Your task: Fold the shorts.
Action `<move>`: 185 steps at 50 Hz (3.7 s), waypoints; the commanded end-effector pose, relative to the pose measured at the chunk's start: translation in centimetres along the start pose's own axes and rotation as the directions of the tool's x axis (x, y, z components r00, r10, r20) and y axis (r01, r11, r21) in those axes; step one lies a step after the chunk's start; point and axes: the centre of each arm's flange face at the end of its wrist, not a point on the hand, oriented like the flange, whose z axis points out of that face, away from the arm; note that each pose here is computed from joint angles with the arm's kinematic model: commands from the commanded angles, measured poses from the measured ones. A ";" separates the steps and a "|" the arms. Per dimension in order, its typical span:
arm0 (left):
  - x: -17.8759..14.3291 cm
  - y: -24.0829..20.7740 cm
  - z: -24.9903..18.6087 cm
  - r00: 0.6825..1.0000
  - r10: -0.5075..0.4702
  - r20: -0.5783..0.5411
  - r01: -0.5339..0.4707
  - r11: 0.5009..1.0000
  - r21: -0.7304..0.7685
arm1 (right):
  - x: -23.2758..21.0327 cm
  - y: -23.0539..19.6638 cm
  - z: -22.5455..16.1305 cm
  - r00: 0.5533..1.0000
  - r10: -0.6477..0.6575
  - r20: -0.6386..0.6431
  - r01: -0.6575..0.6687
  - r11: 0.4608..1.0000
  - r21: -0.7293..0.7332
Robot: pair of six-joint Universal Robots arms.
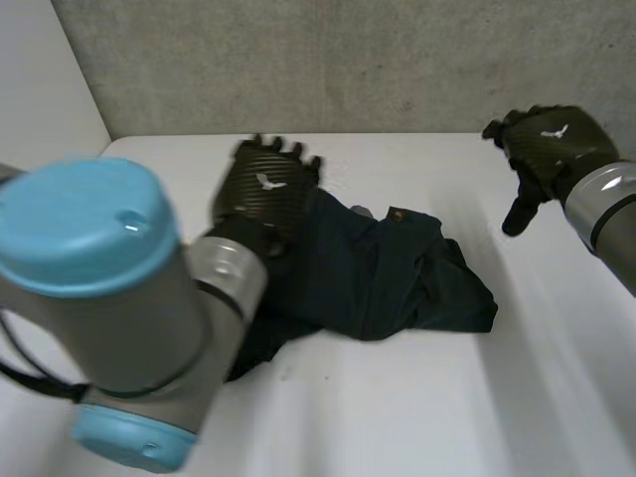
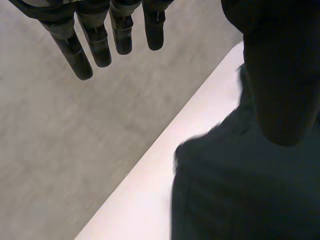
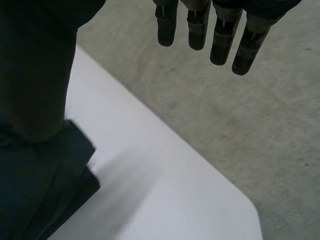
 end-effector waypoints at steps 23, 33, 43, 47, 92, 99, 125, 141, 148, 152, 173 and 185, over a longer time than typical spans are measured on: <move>-5.4 12.0 3.9 0.918 -0.361 0.166 0.397 0.833 -0.386 | -11.4 6.0 4.7 0.771 -0.528 0.356 0.467 0.849 0.248; -6.2 13.1 6.3 0.861 -0.448 0.240 0.507 0.730 -0.459 | -11.0 7.0 2.8 0.731 -0.546 0.410 0.515 0.835 0.192; -5.1 13.7 6.6 0.860 -0.458 0.227 0.503 0.680 -0.534 | -9.8 6.1 -5.3 0.684 -0.477 0.552 0.524 0.848 0.083; -3.6 13.2 6.1 0.870 -0.457 0.187 0.478 0.685 -0.550 | -9.7 6.6 -7.0 0.673 -0.440 0.595 0.526 0.850 0.034; -5.0 4.1 0.8 0.952 -0.301 0.055 0.298 0.870 -0.393 | -10.0 -2.6 7.0 0.923 0.091 0.373 -0.135 0.986 0.095; -8.3 -1.8 -0.9 0.989 -0.131 0.067 0.142 0.968 -0.206 | -5.1 -10.9 -0.6 0.964 -0.188 0.186 0.103 0.914 0.392; -14.4 -14.8 -12.0 0.963 -0.011 0.270 -0.064 0.962 0.266 | 0.1 -16.9 -13.4 0.984 -0.173 0.028 0.141 0.878 0.458; -8.5 -2.4 8.0 0.977 0.112 0.180 -0.115 0.993 0.006 | -6.9 -6.3 4.7 0.982 -0.153 0.112 0.128 0.971 0.204; -8.7 2.0 16.2 0.931 0.188 0.314 -0.225 0.971 0.085 | -7.9 -4.4 11.8 0.983 -0.129 -0.131 0.171 0.909 0.381; -7.9 3.3 19.4 0.895 0.185 0.407 -0.281 0.941 0.189 | -9.1 -3.1 15.0 0.954 -0.151 -0.258 0.265 0.824 0.500; -6.9 1.5 9.9 0.961 0.044 0.274 -0.112 0.965 0.237 | -6.5 -0.1 4.9 0.987 -0.106 0.124 0.092 0.989 0.118; -3.9 7.3 -1.2 0.979 -0.195 0.063 0.203 0.968 -0.145 | -7.4 7.9 -0.2 0.937 -0.005 0.350 0.069 0.983 -0.171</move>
